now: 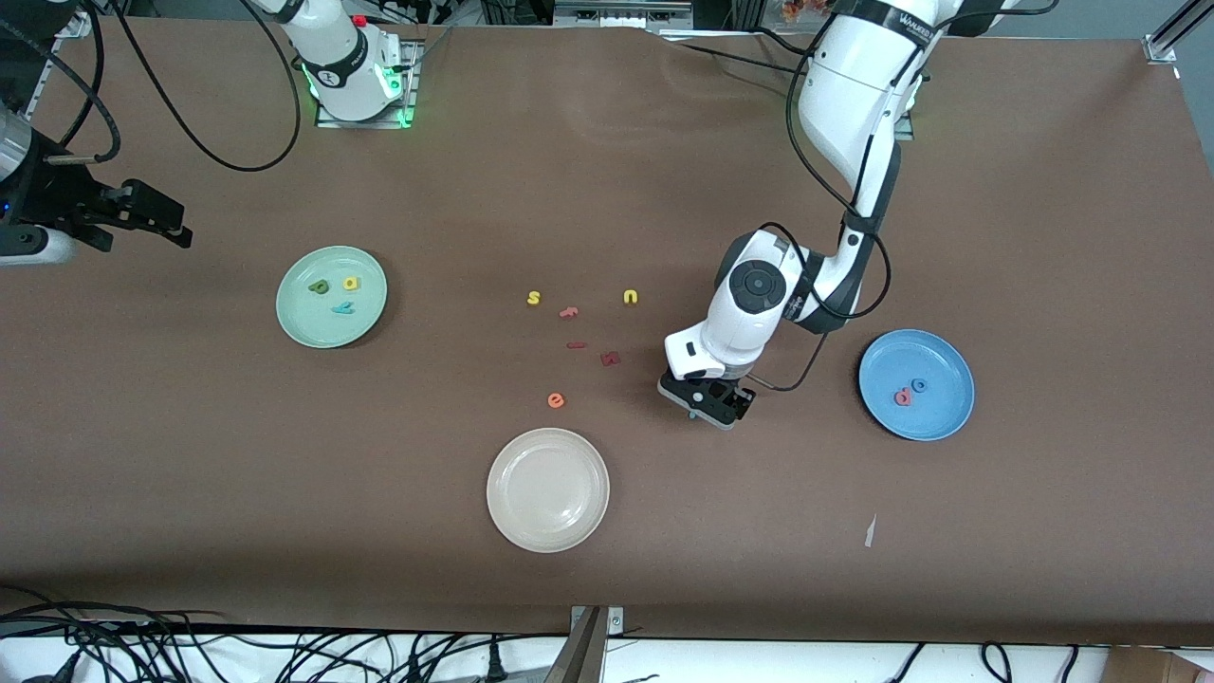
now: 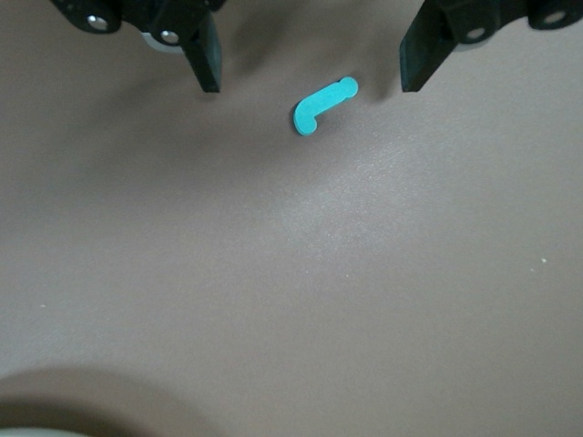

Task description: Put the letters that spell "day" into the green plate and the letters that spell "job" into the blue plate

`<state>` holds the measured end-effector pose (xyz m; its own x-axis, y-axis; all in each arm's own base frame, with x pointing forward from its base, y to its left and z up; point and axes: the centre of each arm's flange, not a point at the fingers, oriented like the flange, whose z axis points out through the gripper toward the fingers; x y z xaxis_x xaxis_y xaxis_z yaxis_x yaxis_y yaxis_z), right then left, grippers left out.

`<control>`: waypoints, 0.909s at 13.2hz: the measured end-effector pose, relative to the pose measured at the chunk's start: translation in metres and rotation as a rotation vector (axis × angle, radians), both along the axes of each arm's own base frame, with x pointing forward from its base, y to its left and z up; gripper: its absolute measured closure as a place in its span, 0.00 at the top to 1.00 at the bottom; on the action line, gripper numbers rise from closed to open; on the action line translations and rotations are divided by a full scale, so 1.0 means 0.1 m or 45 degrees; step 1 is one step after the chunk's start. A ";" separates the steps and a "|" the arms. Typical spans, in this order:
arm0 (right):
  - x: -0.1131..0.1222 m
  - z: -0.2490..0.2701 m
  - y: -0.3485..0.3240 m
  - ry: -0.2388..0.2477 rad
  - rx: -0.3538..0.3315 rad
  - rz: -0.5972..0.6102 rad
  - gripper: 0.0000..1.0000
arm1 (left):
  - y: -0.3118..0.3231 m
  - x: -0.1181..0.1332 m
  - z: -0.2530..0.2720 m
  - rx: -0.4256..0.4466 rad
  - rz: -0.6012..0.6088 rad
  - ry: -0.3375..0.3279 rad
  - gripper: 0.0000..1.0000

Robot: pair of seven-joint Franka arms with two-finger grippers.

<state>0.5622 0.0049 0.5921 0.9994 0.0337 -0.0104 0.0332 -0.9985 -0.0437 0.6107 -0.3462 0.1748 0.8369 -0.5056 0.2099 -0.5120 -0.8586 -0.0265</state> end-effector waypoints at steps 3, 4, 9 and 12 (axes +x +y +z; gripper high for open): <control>0.00 0.00 -0.04 -0.005 0.000 -0.009 1.00 | 0.01 0.04 -0.01 0.011 0.001 -0.017 0.88; 0.00 0.01 0.00 -0.009 0.001 0.001 1.00 | 0.02 0.05 0.00 0.013 0.003 -0.021 0.87; 0.00 0.03 0.05 -0.016 0.000 0.011 1.00 | -0.04 0.03 -0.07 0.020 -0.012 -0.019 0.70; 0.00 0.05 -0.03 -0.020 -0.009 -0.004 1.00 | -0.08 0.03 -0.06 0.020 -0.019 -0.024 0.61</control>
<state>0.5619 0.0021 0.5968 0.9995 0.0306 0.0054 0.0308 -0.9989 -0.0359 0.6135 -0.3543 0.1684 0.8254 -0.5210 0.2177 -0.5238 -0.8504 -0.0493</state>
